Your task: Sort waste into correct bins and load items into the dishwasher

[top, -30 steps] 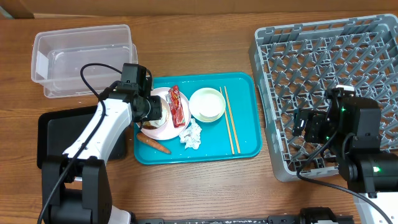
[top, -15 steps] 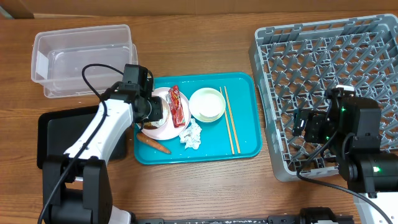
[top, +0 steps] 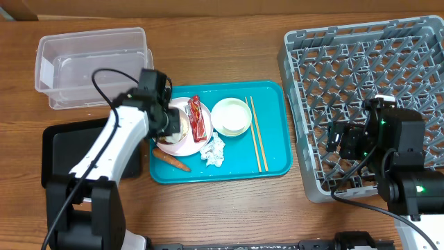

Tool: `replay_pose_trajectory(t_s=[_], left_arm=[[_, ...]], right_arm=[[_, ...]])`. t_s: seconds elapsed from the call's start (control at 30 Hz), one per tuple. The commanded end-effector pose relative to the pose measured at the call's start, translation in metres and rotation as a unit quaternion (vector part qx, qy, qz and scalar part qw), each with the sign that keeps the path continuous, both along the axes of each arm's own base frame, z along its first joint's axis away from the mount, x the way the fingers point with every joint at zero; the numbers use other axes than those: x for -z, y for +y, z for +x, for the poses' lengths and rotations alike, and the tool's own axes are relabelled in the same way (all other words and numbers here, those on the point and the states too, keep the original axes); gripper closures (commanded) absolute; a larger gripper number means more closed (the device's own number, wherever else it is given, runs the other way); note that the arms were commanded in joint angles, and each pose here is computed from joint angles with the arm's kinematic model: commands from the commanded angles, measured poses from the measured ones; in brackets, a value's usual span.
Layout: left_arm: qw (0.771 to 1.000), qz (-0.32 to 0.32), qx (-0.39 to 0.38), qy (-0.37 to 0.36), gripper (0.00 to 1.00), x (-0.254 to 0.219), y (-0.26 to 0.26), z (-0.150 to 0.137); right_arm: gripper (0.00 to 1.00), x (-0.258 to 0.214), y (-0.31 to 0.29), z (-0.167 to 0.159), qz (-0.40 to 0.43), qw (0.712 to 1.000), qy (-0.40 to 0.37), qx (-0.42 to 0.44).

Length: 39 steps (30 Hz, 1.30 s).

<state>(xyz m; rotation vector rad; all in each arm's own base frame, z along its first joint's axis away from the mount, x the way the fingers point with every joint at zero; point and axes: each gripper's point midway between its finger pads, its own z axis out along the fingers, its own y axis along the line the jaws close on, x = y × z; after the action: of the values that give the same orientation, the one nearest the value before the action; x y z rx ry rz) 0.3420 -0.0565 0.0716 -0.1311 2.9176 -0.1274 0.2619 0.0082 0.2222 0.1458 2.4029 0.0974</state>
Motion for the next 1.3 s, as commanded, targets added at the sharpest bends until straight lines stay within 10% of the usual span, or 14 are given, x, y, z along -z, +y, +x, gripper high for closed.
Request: replay_pose_trajectory(t_s=[0.0, 0.33, 0.7, 0.83, 0.93, 1.27], left_arm=[[0.996, 0.029, -0.03, -0.082, 0.96, -0.063, 0.022, 0.039], [0.965, 0.071, -0.087, -0.239, 0.96, -0.158, 0.083, 0.104], [0.944, 0.077, -0.143, -0.289, 0.95, -0.14, 0.13, 0.156], [0.946, 0.077, -0.144, -0.281, 0.58, -0.118, 0.133, 0.168], [0.947, 0.07, -0.14, -0.282, 0.48, -0.113, 0.131, 0.172], [0.965, -0.107, 0.004, -0.24, 0.44, -0.139, 0.001, 0.137]], right_arm=[[0.0, -0.016, -0.001, 0.003, 0.0, 1.0, -0.022, 0.003], [0.0, -0.016, -0.001, 0.003, 0.0, 1.0, -0.022, 0.003], [0.0, -0.016, -0.001, 0.003, 0.0, 1.0, -0.022, 0.003], [0.0, -0.015, -0.001, 0.003, 0.0, 1.0, -0.02, 0.003], [0.0, -0.014, -0.001, 0.002, 0.0, 1.0, -0.018, 0.003], [0.0, -0.014, -0.001, 0.002, 0.0, 1.0, -0.018, 0.003]])
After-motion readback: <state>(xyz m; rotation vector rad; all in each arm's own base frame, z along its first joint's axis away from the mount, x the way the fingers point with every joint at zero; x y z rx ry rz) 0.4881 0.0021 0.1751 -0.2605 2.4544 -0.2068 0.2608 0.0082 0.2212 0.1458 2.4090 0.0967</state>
